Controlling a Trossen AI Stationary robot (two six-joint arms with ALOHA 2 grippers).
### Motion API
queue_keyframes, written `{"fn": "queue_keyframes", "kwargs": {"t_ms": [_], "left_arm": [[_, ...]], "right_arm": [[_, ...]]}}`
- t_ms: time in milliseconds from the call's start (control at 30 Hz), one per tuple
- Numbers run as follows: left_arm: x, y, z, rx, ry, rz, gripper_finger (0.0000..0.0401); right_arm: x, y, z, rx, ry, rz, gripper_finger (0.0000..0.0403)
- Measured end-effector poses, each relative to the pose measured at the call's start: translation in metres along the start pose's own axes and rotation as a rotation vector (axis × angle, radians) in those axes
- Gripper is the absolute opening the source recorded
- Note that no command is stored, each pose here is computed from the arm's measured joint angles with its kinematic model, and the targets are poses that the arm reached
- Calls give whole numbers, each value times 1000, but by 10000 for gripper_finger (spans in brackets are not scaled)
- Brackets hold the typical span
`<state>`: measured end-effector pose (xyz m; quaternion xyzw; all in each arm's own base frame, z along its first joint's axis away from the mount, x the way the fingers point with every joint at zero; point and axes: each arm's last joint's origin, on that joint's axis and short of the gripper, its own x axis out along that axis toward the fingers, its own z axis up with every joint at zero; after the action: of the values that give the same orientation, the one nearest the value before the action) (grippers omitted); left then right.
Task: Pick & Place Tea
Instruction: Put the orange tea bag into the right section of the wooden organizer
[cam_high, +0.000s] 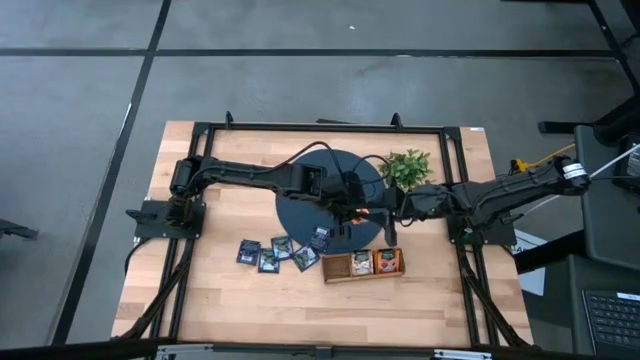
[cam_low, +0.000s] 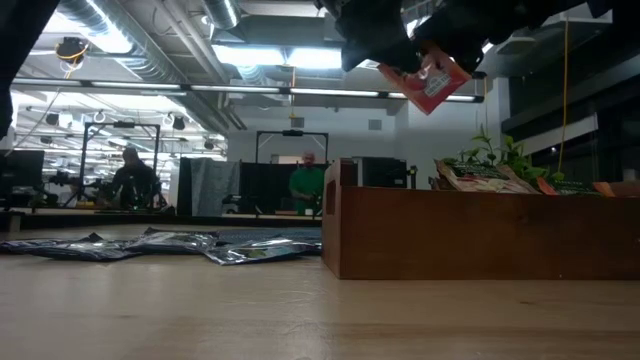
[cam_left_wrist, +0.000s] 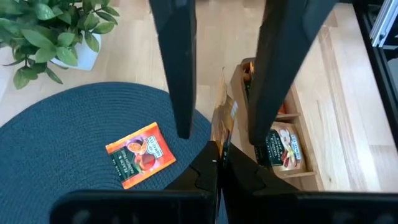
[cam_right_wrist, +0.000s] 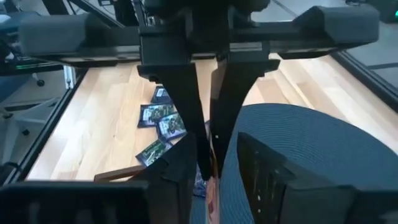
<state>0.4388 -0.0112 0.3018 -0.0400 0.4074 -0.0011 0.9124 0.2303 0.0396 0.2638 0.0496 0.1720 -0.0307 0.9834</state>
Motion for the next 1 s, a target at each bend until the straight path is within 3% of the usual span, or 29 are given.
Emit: {"fn": "queue_keyframes", "kwargs": {"t_ms": [100,300,533,767,1000], "left_arm": [[0,0,0,0,0,0,4],[0,0,0,0,1,-1,10],[0,0,-1,0,8,0,17],[0,-1,-11,39,102,4,24],[2,-9,-17,103,56,-23,20]], "right_arm": [[0,-2,0,2,1,6,98],[0,-2,0,-25,7,33,11],[0,-2,-1,1,18,33,5],[-1,-1,-8,83,97,24,4],[-21,11,-8,167,118,104,2]]}}
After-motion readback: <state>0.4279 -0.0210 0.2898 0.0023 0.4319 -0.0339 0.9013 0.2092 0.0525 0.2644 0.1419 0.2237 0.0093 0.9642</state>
